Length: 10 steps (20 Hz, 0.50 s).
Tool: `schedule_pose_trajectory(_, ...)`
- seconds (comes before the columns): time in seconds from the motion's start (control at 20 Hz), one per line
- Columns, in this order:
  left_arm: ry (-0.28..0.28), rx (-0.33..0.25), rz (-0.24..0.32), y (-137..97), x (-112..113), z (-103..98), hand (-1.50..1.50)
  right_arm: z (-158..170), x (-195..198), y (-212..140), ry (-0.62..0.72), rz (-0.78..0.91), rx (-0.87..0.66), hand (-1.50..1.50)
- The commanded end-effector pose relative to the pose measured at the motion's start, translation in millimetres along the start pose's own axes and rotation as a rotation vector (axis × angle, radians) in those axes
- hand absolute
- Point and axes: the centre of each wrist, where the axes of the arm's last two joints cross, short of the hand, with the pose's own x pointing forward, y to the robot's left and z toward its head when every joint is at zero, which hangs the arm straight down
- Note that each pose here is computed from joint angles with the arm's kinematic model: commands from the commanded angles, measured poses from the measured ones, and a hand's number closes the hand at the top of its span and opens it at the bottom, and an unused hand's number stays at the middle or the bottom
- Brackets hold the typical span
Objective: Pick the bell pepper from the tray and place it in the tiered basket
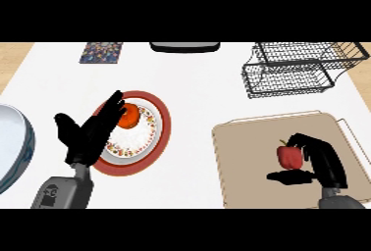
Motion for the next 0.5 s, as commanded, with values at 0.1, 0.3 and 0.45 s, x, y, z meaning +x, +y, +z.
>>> schedule_pose_trajectory(0.1, 0.018, -0.001, 0.002, 1, -9, 3, 0.0, 12, -87, -125, 0.302, 0.244, 0.087, 1.5)
schedule_pose_trajectory(0.3, 0.009, 0.004, 0.002, -4, 19, -11, 0.0, 2, -74, -187, 0.245, 0.094, 0.033, 1.5)
schedule_pose_trajectory(0.45, 0.0, 0.022, 0.0, 7, 0, 0, 0.0, 12, -47, -225, 0.214, 0.056, -0.011, 1.5)
